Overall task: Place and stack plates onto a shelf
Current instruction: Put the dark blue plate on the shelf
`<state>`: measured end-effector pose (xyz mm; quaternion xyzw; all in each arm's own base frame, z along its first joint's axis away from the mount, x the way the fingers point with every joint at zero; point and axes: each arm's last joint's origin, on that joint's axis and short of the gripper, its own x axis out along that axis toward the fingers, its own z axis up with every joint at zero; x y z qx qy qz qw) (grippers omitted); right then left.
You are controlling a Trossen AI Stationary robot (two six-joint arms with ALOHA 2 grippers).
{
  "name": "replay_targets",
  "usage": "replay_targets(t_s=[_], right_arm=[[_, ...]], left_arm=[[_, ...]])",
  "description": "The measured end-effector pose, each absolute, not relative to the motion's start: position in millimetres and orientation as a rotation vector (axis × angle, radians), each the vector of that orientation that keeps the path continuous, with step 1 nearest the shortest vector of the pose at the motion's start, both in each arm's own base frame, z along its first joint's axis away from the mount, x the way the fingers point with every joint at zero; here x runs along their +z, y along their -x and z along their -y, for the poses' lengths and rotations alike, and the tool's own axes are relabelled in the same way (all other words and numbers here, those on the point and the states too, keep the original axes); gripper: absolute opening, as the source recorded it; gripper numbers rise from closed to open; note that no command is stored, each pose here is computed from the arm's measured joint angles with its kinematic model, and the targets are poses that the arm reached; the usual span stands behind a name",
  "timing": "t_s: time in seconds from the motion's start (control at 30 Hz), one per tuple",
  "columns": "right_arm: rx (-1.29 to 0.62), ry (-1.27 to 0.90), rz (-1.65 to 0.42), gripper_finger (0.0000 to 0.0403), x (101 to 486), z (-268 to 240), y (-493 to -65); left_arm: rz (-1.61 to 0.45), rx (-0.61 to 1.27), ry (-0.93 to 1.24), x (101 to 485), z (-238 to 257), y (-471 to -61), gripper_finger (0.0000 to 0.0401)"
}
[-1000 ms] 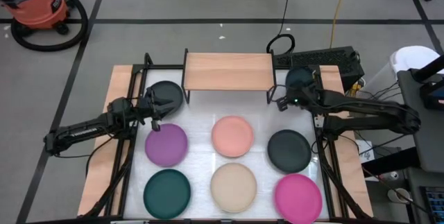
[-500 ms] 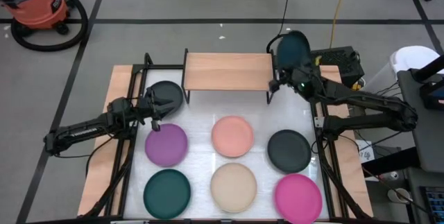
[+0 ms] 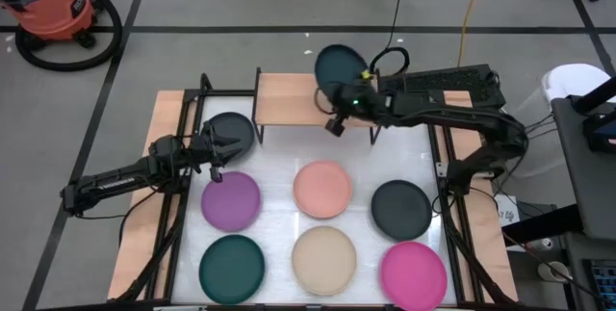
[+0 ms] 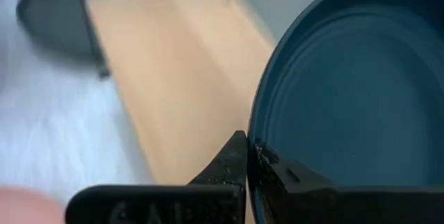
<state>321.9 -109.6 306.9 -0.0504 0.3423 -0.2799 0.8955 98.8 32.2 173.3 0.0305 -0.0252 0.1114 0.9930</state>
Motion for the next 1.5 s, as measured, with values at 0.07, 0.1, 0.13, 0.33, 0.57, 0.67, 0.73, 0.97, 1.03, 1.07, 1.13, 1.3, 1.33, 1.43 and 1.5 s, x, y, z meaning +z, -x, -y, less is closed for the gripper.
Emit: replay_targets(t_s=[0.07,0.1,0.13,0.33,0.57,0.67,0.73,0.97,1.03,1.07,1.13,1.3,1.33,1.43,1.5], right_arm=[[-0.576,0.103,-0.789,0.0,292.6,112.8,-325.3],[-0.575,0.101,-0.826,0.0,286.2,114.6,-326.1],[-0.579,0.095,-0.856,0.0,281.3,117.0,-326.1],[-0.633,0.047,-0.933,0.0,271.2,124.6,-321.6],[-0.563,-0.065,-0.942,0.0,274.8,116.7,-315.7],[-0.562,-0.085,-0.942,0.0,277.9,112.8,-312.8],[-0.566,-0.097,-0.932,0.0002,280.7,112.0,-311.0],[-0.555,-0.093,-0.924,0.0016,283.3,105.6,-311.0],[-0.551,-0.091,-0.922,0.0018,283.4,105.3,-311.3],[-0.542,-0.095,-0.919,0.0019,283.5,105.2,-311.6],[-0.526,-0.101,-0.91,0.0023,284.0,104.9,-312.5],[-0.508,-0.107,-0.884,0.0035,285.4,105.0,-314.6],[-0.508,-0.107,-0.877,0.0038,285.8,105.2,-315.1],[-0.509,-0.106,-0.862,0.0049,286.8,105.5,-316.1],[-0.508,-0.104,-0.852,0.0057,287.4,105.7,-316.9]], left_arm=[[0.051,0.224,-0.061,173.4,-32.2,-98.8,0.0145],[0.051,0.224,-0.061,173.3,-32.2,-98.8,0.0145],[0.051,0.224,-0.061,173.3,-32.2,-98.8,0.0145],[0.051,0.224,-0.061,173.3,-32.2,-98.8,0.0145],[0.051,0.224,-0.061,173.4,-32.2,-98.8,0.0145],[0.049,0.223,-0.061,173.2,-32.2,-98.8,0.0145],[0.051,0.223,-0.061,173.4,-32.2,-98.8,0.0145],[0.049,0.224,-0.061,173.3,-32.2,-98.8,0.0145],[0.052,0.224,-0.061,173.5,-32.2,-98.8,0.0145],[0.05,0.223,-0.061,173.3,-32.2,-98.8,0.0145],[0.051,0.223,-0.062,173.5,-32.2,-98.8,0.0145],[0.051,0.224,-0.061,173.5,-32.2,-98.8,0.0145],[0.049,0.223,-0.061,173.3,-32.2,-98.8,0.0145],[0.051,0.223,-0.061,173.5,-32.2,-98.8,0.0145],[0.05,0.223,-0.061,173.4,-32.2,-98.8,0.0145]])
